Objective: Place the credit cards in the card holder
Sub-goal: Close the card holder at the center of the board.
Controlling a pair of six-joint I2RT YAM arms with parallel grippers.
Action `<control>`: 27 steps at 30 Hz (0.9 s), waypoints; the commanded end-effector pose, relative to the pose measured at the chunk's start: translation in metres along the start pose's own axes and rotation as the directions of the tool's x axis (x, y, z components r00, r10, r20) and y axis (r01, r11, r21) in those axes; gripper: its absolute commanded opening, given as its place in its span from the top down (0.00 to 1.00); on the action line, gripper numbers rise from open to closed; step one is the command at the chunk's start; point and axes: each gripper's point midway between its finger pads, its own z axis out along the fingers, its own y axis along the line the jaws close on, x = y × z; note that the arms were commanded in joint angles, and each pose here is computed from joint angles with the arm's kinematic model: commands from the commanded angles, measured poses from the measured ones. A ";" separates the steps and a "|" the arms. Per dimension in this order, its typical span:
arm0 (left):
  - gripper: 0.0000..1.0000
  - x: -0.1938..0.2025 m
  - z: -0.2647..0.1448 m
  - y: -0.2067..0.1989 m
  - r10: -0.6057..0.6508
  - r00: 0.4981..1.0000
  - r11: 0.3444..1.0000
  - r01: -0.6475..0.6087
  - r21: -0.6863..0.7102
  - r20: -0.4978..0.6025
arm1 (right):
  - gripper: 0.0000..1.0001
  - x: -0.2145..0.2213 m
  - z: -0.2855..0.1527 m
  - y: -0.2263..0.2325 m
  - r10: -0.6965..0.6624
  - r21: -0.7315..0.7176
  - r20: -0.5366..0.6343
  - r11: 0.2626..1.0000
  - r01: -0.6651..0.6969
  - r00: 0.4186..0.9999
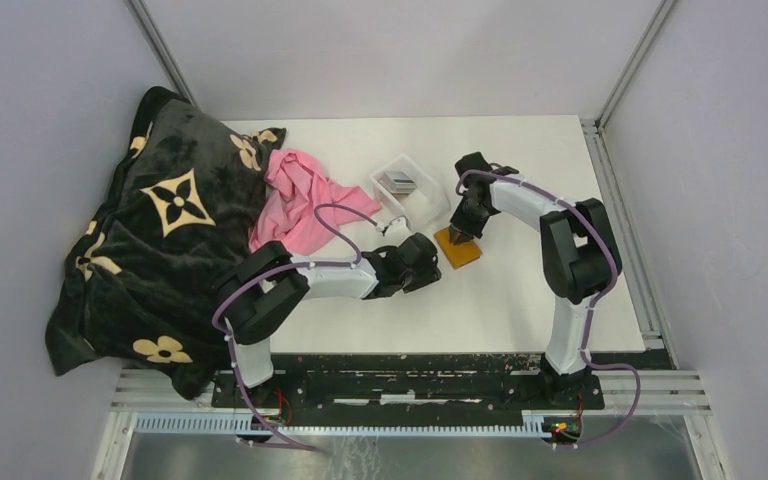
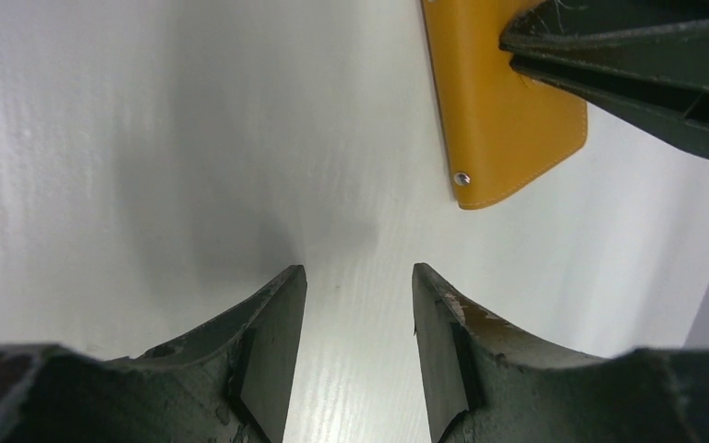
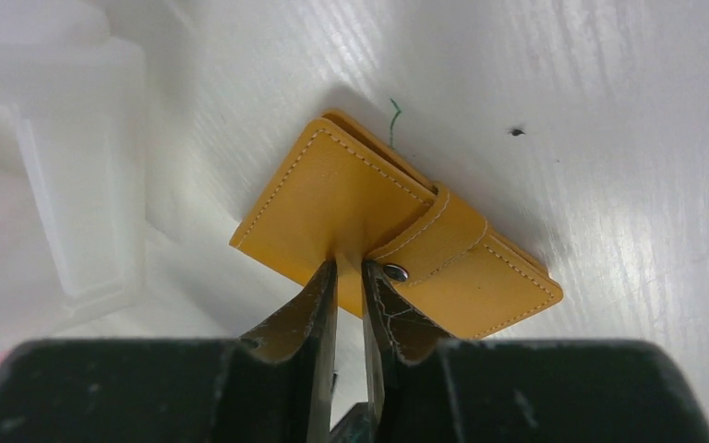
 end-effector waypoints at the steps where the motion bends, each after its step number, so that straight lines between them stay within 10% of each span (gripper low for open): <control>1: 0.44 0.002 -0.001 0.088 0.190 0.979 0.930 -0.201 -0.307 -0.066 | 0.77 -0.016 0.010 -0.001 -0.154 0.017 0.067 0.988 0.153 0.986; 15: 0.44 -0.032 0.004 0.050 0.193 0.981 0.952 -0.185 -0.245 0.010 | 0.75 -0.023 -0.034 0.062 -0.301 -0.168 0.157 0.930 0.326 0.941; 27: 0.44 -0.038 0.007 0.042 0.192 0.981 0.956 -0.182 -0.230 0.021 | 0.88 -0.044 -0.065 0.039 -0.362 -0.007 0.281 0.926 0.379 0.889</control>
